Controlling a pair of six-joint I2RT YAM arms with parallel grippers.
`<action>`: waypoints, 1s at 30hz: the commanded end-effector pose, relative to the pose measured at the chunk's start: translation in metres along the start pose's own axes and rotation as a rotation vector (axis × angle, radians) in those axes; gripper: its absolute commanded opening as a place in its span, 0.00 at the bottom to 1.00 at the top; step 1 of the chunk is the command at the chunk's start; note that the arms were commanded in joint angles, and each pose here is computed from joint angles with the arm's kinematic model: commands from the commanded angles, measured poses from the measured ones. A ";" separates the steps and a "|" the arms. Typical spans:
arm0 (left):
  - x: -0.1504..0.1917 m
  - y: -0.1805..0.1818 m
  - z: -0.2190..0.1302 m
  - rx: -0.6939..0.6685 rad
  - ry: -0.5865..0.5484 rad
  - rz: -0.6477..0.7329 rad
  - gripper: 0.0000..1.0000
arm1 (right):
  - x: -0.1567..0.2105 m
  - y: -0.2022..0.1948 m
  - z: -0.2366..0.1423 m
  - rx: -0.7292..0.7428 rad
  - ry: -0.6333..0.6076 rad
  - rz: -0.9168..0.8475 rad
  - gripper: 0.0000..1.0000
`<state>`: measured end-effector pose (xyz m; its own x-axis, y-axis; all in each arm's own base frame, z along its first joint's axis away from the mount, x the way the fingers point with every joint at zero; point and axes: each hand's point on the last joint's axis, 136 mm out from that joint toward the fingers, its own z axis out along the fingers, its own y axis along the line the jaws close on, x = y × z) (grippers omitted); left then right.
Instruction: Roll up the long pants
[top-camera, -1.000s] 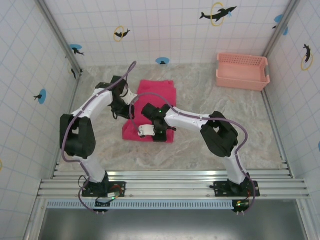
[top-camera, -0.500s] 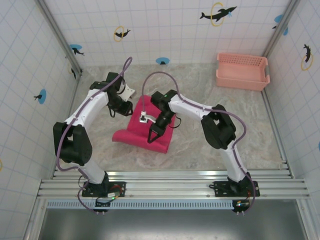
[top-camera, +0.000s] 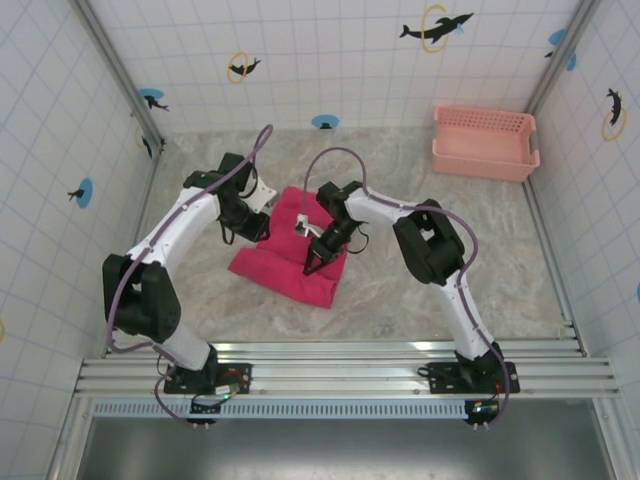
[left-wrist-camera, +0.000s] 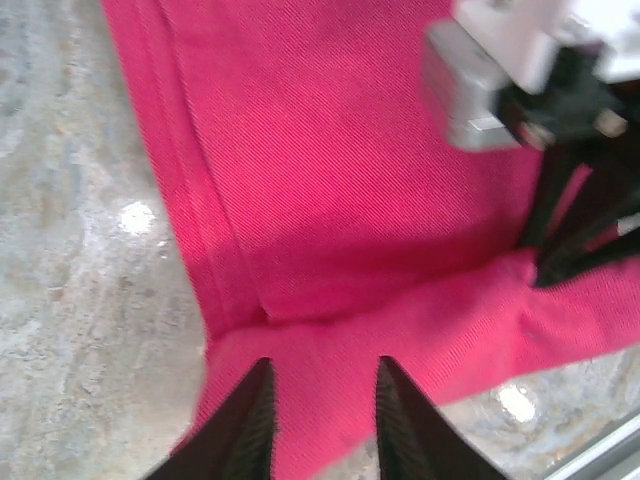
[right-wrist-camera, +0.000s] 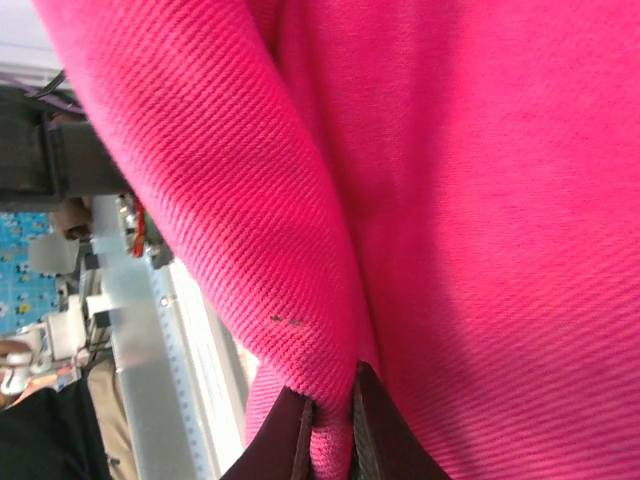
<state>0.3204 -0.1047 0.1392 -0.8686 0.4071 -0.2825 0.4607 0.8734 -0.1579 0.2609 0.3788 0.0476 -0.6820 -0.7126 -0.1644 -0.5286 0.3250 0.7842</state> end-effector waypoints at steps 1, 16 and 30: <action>0.013 -0.019 -0.005 0.025 0.007 0.016 0.17 | -0.008 -0.045 0.003 0.135 -0.009 0.034 0.00; 0.031 -0.004 0.086 0.067 0.211 -0.076 0.08 | -0.015 -0.059 0.002 0.132 -0.024 0.061 0.00; 0.018 0.002 0.114 0.100 0.283 -0.095 0.08 | 0.005 -0.002 -0.111 0.967 -0.057 -0.433 0.47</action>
<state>0.3217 -0.1323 0.0410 -0.9123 0.4088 -0.0261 0.3986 0.8713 -0.2863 0.3020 0.3204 0.0896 -0.5035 -0.7879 -0.3546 -0.8636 0.4714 0.1789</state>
